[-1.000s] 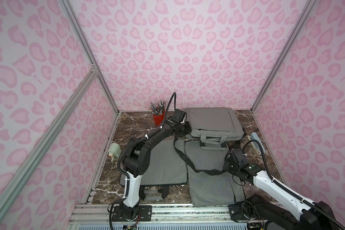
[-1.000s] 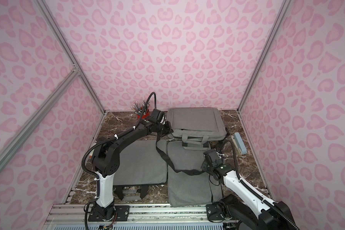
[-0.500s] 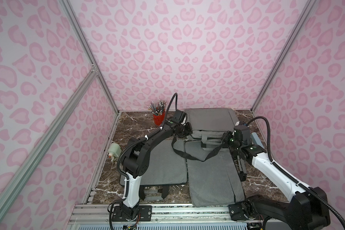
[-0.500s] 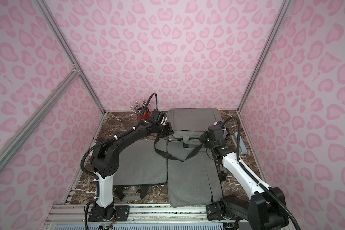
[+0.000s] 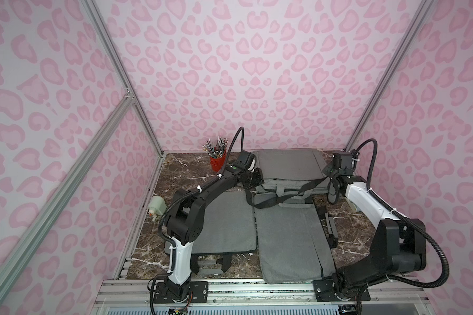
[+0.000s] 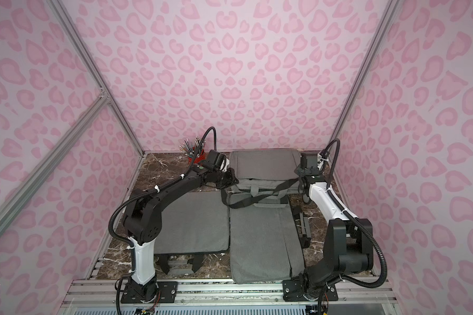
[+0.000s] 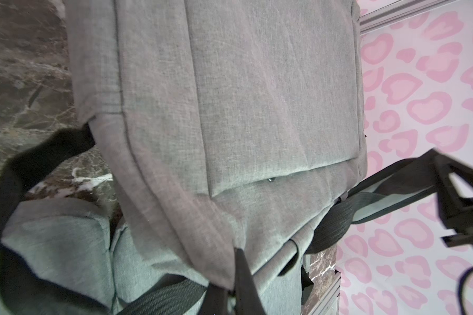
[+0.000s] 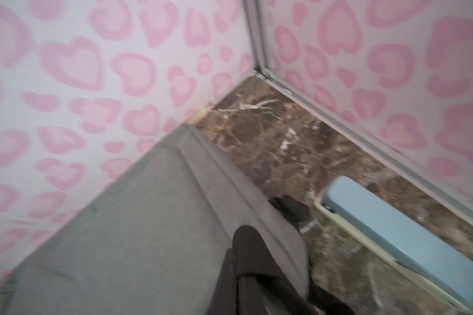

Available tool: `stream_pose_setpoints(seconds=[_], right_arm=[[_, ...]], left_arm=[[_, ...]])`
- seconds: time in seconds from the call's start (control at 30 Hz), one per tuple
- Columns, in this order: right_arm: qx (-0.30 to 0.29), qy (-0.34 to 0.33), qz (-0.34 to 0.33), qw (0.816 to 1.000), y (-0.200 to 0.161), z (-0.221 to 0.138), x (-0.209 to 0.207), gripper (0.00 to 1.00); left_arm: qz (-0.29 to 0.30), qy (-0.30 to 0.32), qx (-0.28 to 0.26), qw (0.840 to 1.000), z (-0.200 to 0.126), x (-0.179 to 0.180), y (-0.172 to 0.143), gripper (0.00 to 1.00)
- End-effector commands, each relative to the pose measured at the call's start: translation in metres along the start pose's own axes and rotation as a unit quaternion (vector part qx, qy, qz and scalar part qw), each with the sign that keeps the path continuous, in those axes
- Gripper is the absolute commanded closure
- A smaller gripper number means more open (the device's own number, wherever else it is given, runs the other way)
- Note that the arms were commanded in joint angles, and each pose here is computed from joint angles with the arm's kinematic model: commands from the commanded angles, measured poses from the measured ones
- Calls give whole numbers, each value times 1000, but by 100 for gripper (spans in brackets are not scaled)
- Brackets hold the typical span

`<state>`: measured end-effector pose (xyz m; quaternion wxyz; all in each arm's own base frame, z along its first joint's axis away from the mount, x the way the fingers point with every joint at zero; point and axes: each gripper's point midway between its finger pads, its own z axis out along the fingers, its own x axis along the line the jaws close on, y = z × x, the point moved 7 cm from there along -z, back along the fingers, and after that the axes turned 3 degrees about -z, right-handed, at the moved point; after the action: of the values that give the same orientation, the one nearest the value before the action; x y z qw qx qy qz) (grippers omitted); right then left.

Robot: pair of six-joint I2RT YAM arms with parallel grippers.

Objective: Open the zippered laptop bag and take out the laptop
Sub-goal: Adjust the zippered laptop bag at the center of the board.

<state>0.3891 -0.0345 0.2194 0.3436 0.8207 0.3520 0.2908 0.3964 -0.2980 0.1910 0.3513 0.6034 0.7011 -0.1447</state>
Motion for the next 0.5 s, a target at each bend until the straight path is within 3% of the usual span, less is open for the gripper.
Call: stream_pose_setpoints(seconds=[0.0, 0.17, 0.23, 0.37, 0.47], right_arm=[[25, -53, -20, 998, -20, 3, -27, 96], [60, -97, -38, 993, -38, 13, -61, 87], [77, -58, -67, 993, -39, 9, -52, 74], [76, 29, -166, 983, -35, -18, -10, 60], [63, 80, -201, 974, -27, -44, 9, 51]], left_arm=[[17, -40, -1, 999, -8, -18, 3, 98], [15, -48, -1, 999, -11, -24, 4, 99], [16, -50, -1, 999, -13, -27, 5, 98], [17, -51, 1, 999, -14, -30, 6, 98], [19, -51, 2, 999, -17, -31, 6, 98]])
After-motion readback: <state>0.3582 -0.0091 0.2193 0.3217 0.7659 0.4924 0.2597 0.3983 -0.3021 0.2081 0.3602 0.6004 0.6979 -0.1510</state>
